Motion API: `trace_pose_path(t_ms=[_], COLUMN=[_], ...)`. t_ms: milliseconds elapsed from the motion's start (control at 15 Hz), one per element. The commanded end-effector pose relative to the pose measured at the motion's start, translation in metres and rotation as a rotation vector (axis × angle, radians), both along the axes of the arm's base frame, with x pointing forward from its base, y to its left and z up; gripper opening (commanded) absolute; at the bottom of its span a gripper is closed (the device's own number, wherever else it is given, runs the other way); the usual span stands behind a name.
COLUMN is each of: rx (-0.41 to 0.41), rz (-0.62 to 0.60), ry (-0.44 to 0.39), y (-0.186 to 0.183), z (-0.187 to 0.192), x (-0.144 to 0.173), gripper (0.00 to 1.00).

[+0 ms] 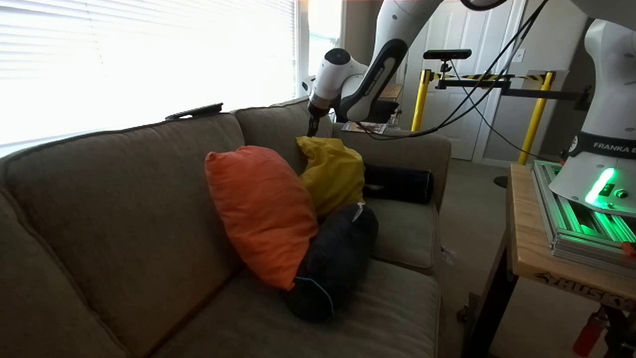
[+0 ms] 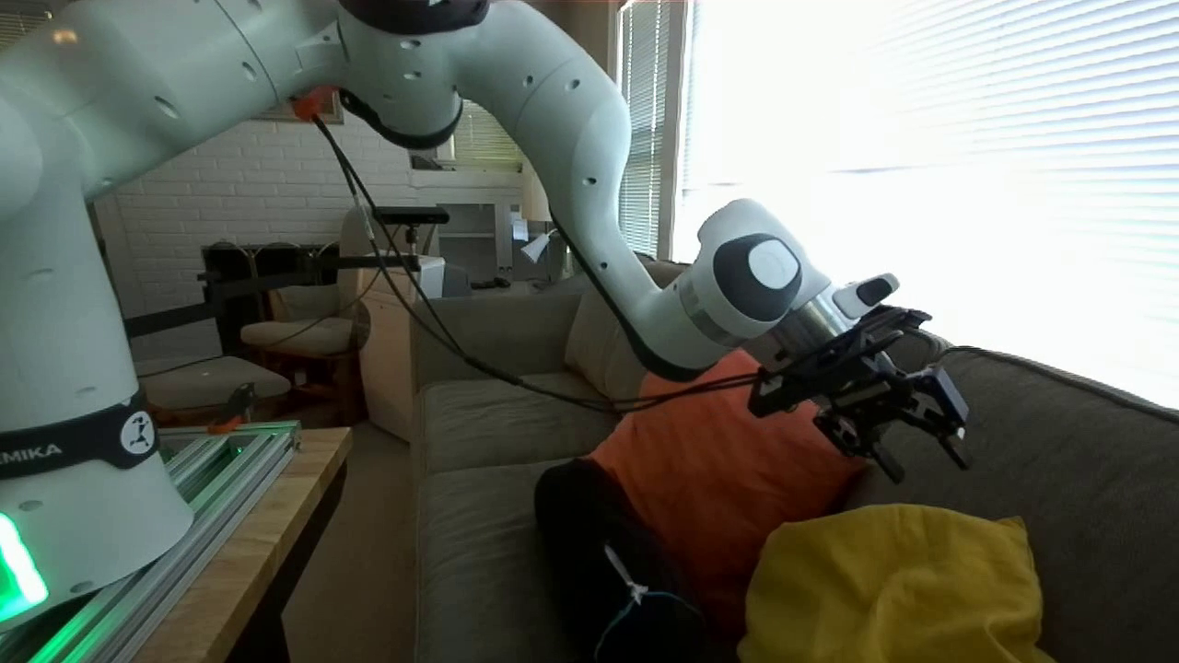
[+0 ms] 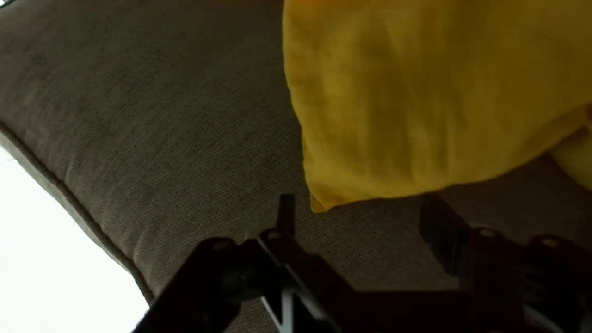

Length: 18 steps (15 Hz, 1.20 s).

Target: Move the yellow pillow to the right, then the orange pillow to the left

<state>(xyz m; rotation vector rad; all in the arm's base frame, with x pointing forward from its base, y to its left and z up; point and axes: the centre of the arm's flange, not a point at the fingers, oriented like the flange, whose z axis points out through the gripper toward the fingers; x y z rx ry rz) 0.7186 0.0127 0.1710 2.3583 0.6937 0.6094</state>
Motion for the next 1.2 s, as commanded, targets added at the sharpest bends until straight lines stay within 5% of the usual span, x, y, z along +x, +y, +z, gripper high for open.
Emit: trace_pose_path(t_ms=[0,533,1067,1133], rx=[0.147,0.416,0.695,0.623], rz=[-0.029,-0.077,-0.354,-0.287], ry=[0.116,0.318,0.536,0.521], y=[0.005,-0.029,-0.043,-0.043], z=[0.061,0.127,0.122,0.114], x=[-0.032,-0.058,-0.094,-0.077], gripper=[1.0,1.0,1.0,1.0])
